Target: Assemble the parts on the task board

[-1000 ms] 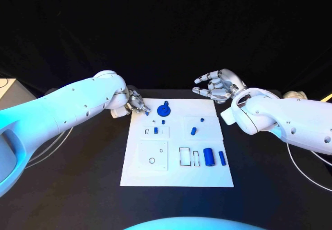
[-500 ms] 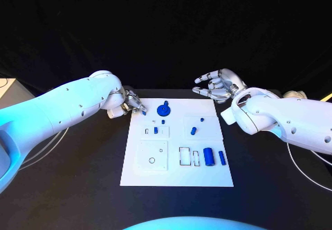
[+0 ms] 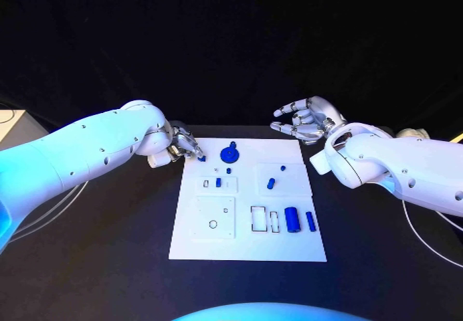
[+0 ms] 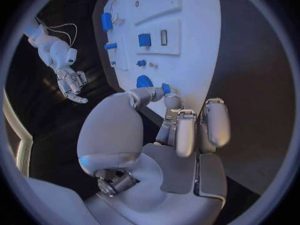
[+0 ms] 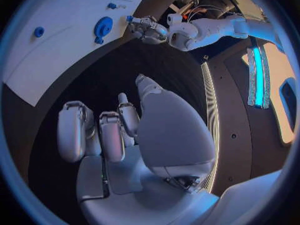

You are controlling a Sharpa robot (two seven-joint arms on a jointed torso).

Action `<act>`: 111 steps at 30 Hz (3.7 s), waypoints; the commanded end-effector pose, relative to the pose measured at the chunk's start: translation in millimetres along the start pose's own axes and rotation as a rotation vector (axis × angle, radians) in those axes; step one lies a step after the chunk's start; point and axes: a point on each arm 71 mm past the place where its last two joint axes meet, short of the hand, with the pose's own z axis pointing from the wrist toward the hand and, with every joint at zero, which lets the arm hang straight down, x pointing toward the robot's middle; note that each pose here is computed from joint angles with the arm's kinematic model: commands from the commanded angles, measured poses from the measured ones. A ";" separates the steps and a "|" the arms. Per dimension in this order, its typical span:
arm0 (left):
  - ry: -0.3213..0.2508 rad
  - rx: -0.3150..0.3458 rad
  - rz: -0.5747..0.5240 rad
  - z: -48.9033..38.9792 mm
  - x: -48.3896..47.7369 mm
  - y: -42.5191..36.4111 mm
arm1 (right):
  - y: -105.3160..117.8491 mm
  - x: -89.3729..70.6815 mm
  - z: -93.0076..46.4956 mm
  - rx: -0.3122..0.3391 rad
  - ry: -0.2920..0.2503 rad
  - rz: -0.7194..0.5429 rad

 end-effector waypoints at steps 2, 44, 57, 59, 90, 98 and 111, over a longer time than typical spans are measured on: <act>-0.007 0.044 -0.029 -6.4 2.9 -3.1 | 0.0 0.3 -0.2 -0.008 0.013 -0.002; 0.066 0.009 0.081 -21.5 58.2 -5.1 | -5.4 -1.9 -0.8 0.006 0.011 -0.007; 0.073 -0.030 0.139 -18.8 61.5 -0.8 | -5.9 -2.4 -1.3 0.007 0.010 -0.007; 0.075 -0.035 0.142 -18.7 61.3 0.0 | -6.0 -2.5 -1.3 0.007 0.009 -0.007; 0.111 -0.045 0.201 -16.2 69.9 -4.3 | -5.6 -2.2 -1.7 0.005 0.010 -0.006; 0.119 -0.039 0.204 -16.2 71.6 -6.4 | -5.5 -2.2 -2.0 0.005 0.010 -0.006; 0.114 -0.034 0.199 -15.3 71.4 -7.8 | -5.6 -2.8 -2.4 0.005 0.008 -0.006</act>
